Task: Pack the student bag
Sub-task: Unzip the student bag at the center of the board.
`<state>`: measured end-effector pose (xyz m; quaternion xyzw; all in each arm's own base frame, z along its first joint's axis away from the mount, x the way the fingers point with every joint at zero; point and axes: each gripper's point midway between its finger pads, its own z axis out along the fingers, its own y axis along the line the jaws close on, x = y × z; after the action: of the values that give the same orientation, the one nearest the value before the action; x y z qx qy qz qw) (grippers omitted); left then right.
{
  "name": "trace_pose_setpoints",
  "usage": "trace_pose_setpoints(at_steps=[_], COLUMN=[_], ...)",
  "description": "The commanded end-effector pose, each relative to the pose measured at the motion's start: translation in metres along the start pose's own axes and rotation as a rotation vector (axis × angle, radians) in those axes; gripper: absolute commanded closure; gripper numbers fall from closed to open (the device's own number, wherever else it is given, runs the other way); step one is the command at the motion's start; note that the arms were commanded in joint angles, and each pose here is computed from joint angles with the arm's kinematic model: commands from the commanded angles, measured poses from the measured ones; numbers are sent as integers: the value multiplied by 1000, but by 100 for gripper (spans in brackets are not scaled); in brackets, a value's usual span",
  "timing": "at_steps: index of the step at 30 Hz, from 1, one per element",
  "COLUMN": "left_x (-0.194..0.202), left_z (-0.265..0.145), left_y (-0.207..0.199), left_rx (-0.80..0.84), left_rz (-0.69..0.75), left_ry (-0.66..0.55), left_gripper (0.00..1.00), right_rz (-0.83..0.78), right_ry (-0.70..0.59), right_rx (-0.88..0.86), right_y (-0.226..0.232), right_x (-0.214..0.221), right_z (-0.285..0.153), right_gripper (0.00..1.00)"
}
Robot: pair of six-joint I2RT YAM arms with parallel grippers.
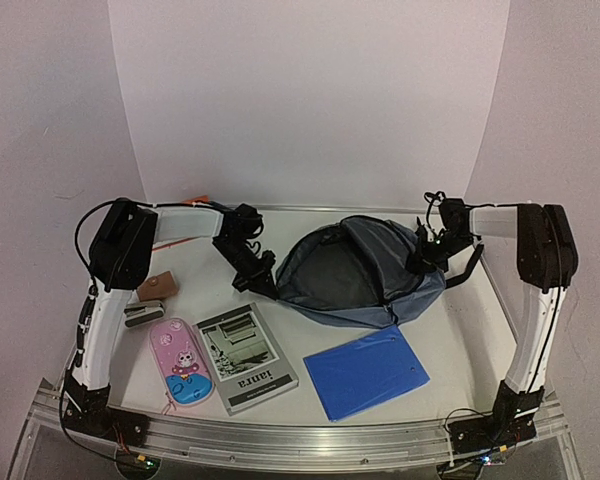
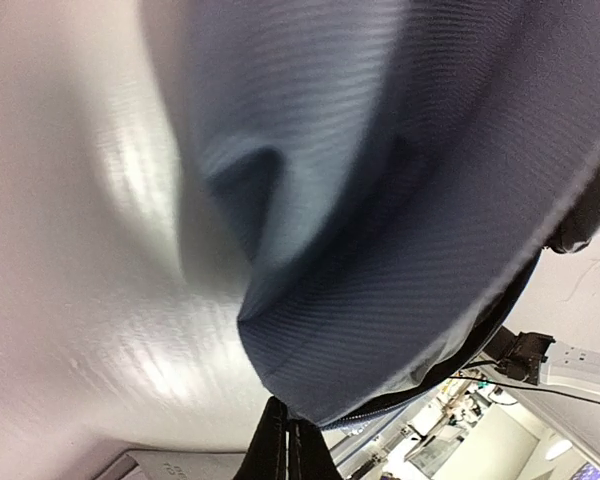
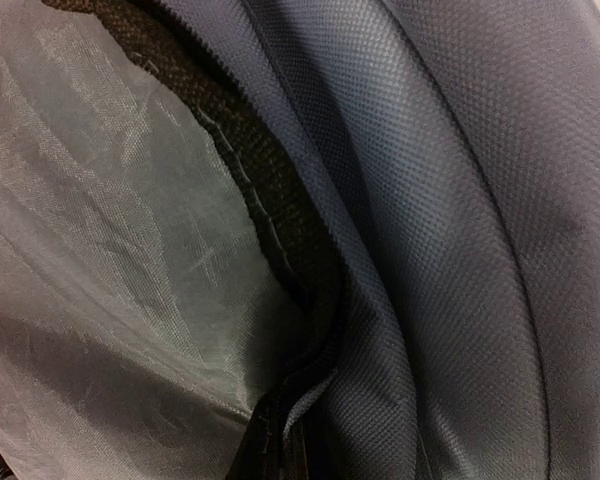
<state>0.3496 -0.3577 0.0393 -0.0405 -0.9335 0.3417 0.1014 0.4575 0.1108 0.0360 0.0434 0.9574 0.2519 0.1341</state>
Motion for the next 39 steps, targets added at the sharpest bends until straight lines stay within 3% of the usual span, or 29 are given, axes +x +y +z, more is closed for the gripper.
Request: trace_pose_setpoints(at_steps=[1, 5, 7, 11, 15, 18, 26, 29, 34, 39], left_x=[1, -5, -6, -12, -23, -30, -40, -42, -43, -44], left_z=[-11, -21, -26, -45, -75, -93, -112, -115, -115, -128], left_y=[-12, -19, -20, -27, -33, -34, -27, -26, -22, -12], left_rx=[-31, -43, -62, -39, 13, 31, 45, 49, 47, 67], left_rz=[38, 45, 40, 35, 21, 17, -2, -10, -25, -73], left_ry=[-6, -29, -29, -65, -135, -175, -214, -223, -224, -266], left_gripper=[95, 72, 59, 42, 34, 31, 29, 28, 28, 25], right_rz=[-38, -72, -92, -128, -180, -224, -348, -445, -626, -586], right_ry=[-8, -21, -29, -43, -99, -152, -271, -285, -229, -110], right_rx=[164, 211, 233, 240, 240, 228, 230, 166, 21, 132], right_y=[-35, -36, -34, -24, -8, 6, 36, 73, 142, 102], right_x=[-6, -14, -17, -23, -41, -55, -89, -86, -45, -28], right_z=[9, 2, -7, -27, -53, -72, -111, -115, -101, -52], right_gripper=[83, 41, 28, 22, 14, 3, 3, 9, 30, 29])
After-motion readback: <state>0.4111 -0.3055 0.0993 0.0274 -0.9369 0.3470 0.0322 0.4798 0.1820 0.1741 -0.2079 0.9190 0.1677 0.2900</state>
